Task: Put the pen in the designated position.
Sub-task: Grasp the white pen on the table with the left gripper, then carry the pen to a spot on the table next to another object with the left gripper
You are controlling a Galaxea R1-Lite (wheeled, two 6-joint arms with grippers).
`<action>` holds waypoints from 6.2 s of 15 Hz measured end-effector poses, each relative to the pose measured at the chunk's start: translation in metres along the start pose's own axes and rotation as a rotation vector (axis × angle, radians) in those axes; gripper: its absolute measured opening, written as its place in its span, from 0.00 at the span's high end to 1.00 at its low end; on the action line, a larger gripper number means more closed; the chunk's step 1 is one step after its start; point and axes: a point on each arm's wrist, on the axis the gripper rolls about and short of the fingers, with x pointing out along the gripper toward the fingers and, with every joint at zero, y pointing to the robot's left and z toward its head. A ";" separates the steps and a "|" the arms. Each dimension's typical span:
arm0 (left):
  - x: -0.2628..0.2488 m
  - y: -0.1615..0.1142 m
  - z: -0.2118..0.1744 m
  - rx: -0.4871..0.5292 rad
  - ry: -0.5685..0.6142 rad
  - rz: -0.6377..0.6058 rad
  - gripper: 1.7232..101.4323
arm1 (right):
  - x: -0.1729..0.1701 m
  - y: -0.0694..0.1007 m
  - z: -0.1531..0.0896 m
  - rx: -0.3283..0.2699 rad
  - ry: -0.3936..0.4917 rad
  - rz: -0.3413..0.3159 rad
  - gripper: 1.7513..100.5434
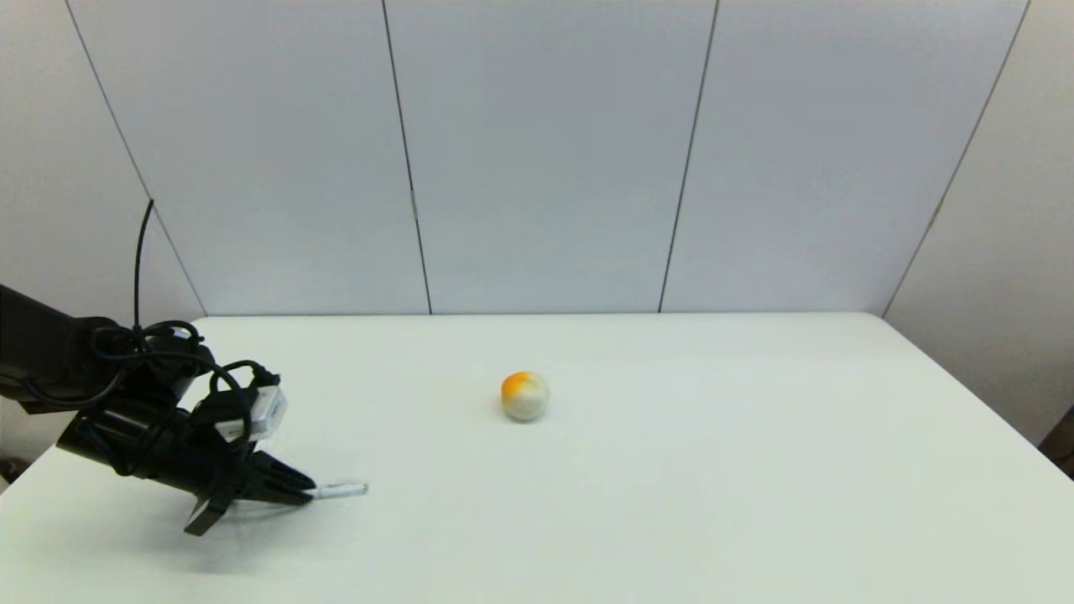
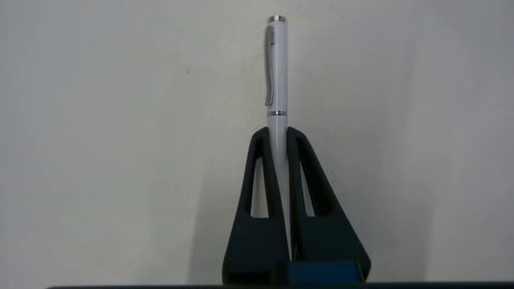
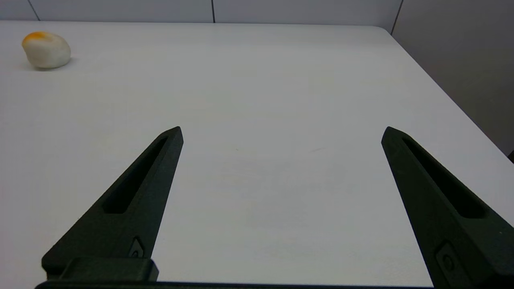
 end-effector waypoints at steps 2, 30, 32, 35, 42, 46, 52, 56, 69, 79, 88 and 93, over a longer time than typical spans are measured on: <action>0.000 0.000 0.000 0.000 0.000 0.000 0.96 | 0.000 0.000 0.000 0.001 0.000 0.000 0.03; 0.002 0.014 0.153 0.226 -0.115 0.045 0.96 | 0.000 0.000 0.000 0.000 0.000 0.000 0.03; 0.013 0.017 0.179 0.246 -0.128 0.032 0.96 | 0.000 0.000 0.000 0.001 0.000 0.000 0.03; 0.027 0.021 0.216 0.272 -0.151 0.029 0.96 | 0.000 0.000 0.000 0.000 0.000 0.000 0.03; 0.076 0.017 0.298 0.298 -0.229 0.037 0.96 | 0.000 0.000 0.000 0.001 0.000 0.000 0.03; 0.117 0.003 0.335 0.257 -0.286 0.057 0.96 | 0.000 0.000 0.000 0.000 0.000 -0.001 0.03; 0.171 -0.016 0.370 0.098 -0.378 0.153 0.96 | 0.000 0.000 0.000 0.000 0.000 0.000 0.03; 0.191 -0.014 0.378 -0.046 -0.427 0.302 0.96 | 0.000 0.000 0.000 0.000 0.000 0.000 0.03; 0.265 0.007 0.339 -0.185 -0.347 0.427 0.96 | 0.000 0.000 0.000 0.000 0.000 0.000 0.03; 0.284 0.029 0.304 -0.093 -0.213 0.446 0.96 | 0.000 0.000 0.000 0.001 0.000 0.000 0.03; 0.289 0.036 0.292 -0.058 -0.158 0.441 0.96 | 0.000 0.000 0.000 0.000 0.000 0.000 0.03; 0.292 0.036 0.290 -0.057 -0.158 0.428 0.96 | 0.000 0.000 0.000 0.001 0.000 0.000 0.03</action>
